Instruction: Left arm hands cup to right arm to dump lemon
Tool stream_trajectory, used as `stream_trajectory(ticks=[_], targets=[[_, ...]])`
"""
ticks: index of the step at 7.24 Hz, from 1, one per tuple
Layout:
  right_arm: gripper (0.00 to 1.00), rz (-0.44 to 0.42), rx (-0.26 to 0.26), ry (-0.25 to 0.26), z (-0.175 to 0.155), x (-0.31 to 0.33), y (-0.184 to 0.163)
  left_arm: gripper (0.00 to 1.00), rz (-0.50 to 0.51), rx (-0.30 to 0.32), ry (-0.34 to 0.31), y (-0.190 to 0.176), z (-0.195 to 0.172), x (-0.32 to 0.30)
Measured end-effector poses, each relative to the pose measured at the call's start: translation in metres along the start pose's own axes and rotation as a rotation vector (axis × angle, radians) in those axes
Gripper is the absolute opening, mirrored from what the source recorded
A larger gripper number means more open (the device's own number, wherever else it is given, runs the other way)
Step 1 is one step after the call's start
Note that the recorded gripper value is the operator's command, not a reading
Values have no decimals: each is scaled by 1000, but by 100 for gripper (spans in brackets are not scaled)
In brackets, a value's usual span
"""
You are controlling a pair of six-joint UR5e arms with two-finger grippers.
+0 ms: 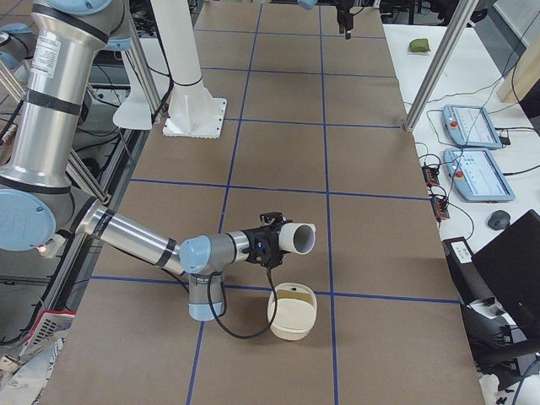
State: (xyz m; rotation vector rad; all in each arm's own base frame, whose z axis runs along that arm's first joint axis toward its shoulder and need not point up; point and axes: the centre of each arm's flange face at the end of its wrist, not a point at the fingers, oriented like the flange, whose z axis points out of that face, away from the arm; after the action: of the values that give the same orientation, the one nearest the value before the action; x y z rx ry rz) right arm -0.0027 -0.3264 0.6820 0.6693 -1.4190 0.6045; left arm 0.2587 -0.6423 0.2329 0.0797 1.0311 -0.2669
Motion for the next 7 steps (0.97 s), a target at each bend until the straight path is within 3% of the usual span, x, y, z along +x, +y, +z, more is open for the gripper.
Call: stream_trajectory(ticks=[2, 5, 7], targets=[[20, 232, 29, -19, -6, 5, -9, 100, 3, 2, 3, 1, -2, 2], [20, 612, 50, -96, -18, 9, -15, 100, 4, 2, 5, 1, -3, 2], [21, 810, 82, -134, -22, 15, -30, 100, 4, 4, 5, 1, -4, 3]])
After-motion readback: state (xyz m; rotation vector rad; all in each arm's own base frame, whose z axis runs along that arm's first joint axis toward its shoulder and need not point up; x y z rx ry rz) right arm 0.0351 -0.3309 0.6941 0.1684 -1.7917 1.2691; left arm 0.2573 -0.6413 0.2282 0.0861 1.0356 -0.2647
